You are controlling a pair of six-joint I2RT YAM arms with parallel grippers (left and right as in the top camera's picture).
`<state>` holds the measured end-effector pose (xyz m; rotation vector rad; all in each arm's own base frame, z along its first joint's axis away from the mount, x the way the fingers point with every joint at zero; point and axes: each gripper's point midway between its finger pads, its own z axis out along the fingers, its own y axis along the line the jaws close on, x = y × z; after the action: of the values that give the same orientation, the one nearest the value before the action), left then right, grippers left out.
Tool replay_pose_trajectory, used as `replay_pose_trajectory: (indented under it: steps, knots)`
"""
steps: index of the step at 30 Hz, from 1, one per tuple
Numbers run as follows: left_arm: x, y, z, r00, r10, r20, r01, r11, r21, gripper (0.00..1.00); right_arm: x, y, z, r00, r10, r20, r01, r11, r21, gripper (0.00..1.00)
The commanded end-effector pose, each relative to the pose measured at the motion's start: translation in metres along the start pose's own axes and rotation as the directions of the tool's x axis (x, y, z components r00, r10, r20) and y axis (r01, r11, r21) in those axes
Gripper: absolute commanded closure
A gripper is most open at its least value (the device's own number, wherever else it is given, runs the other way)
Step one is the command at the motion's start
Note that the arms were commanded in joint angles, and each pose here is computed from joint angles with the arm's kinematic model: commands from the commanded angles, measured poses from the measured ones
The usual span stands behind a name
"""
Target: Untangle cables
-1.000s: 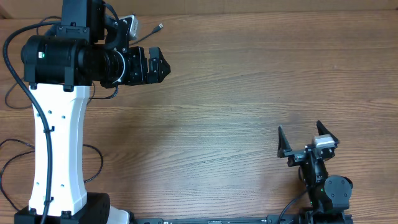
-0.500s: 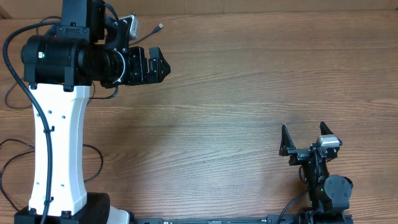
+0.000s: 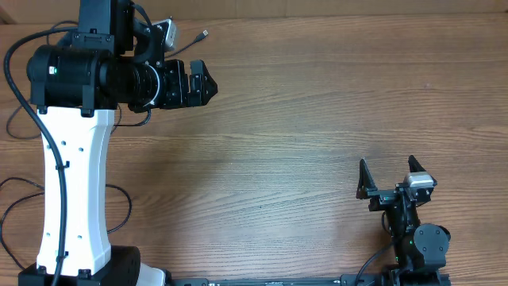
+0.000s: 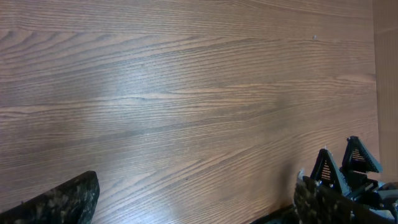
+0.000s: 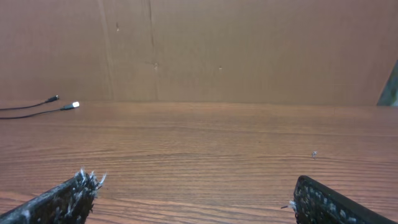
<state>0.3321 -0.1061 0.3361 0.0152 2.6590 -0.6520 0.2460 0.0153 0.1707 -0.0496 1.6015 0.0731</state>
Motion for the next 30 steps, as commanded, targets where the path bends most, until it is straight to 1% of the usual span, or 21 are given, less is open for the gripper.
replay_pose_trajectory:
  steps: [1, 7, 8, 10, 11, 15, 18, 20, 23, 24, 26, 30]
  knots:
    - [0.0, -0.004, -0.007, 0.999, 0.033, 0.021, -0.033, 0.999, 0.002, 0.0, 0.001, -0.004, 0.0, 1.0, 0.007, 0.008, -0.007, 1.0, 0.018, 0.0]
    - [0.0, -0.004, -0.007, 0.999, 0.033, 0.021, -0.033, 0.999, 0.002, 0.0, 0.001, -0.004, 0.0, 1.0, 0.007, 0.007, -0.007, 1.0, 0.018, 0.0]
    - [0.0, -0.002, -0.007, 0.999, 0.038, 0.022, -0.037, 0.999, -0.009, 0.0, 0.001, -0.004, 0.0, 1.0, 0.007, 0.008, -0.007, 1.0, 0.018, 0.0]
    - [0.004, 0.015, -0.008, 0.999, 0.04, 0.006, -0.04, 0.994, -0.104, 0.0, 0.001, -0.004, 0.0, 1.0, 0.007, 0.008, -0.007, 1.0, 0.018, 0.0]
    - [0.008, 0.019, -0.009, 0.999, 0.032, -0.008, -0.033, 0.991, -0.126, 0.0, 0.001, -0.004, 0.0, 1.0, 0.007, 0.008, -0.007, 1.0, 0.018, 0.0]
    - [0.015, 0.027, -0.008, 0.999, 0.017, -0.04, -0.024, 0.986, -0.163, 0.0, 0.001, -0.004, 0.0, 1.0, 0.007, 0.008, -0.007, 1.0, 0.018, 0.0]
    - [0.023, 0.03, -0.004, 0.998, -0.022, -0.06, 0.011, 0.986, -0.168, 0.0, 0.001, -0.004, 0.0, 1.0, 0.007, 0.008, -0.007, 1.0, 0.018, 0.0]
    - [0.038, 0.031, -0.006, 0.997, -0.02, -0.069, 0.008, 0.986, -0.169, 0.0, 0.001, -0.004, 0.0, 1.0, 0.007, 0.008, -0.007, 1.0, 0.018, 0.0]
    - [0.058, 0.036, -0.007, 0.999, -0.006, -0.041, -0.001, 0.985, -0.172, 0.0, 0.001, -0.004, 0.0, 1.0, 0.007, 0.008, -0.007, 1.0, 0.018, 0.0]
    - [0.078, 0.045, -0.006, 1.0, 0.008, -0.006, -0.009, 0.983, -0.186, 0.0, 0.001, -0.004, 0.0, 1.0, 0.007, 0.008, -0.007, 1.0, 0.018, 0.0]
    - [0.1, 0.055, -0.003, 1.0, 0.016, 0.019, -0.012, 0.979, -0.201, 0.0, 0.001, -0.004, 0.0, 1.0, 0.007, 0.008, -0.007, 1.0, 0.018, 0.0]
    - [0.141, 0.081, -0.001, 0.992, 0.049, 0.116, -0.016, 0.965, -0.263, 0.0, 0.001, -0.004, 0.0, 1.0, 0.007, 0.008, -0.007, 1.0, 0.018, 0.0]
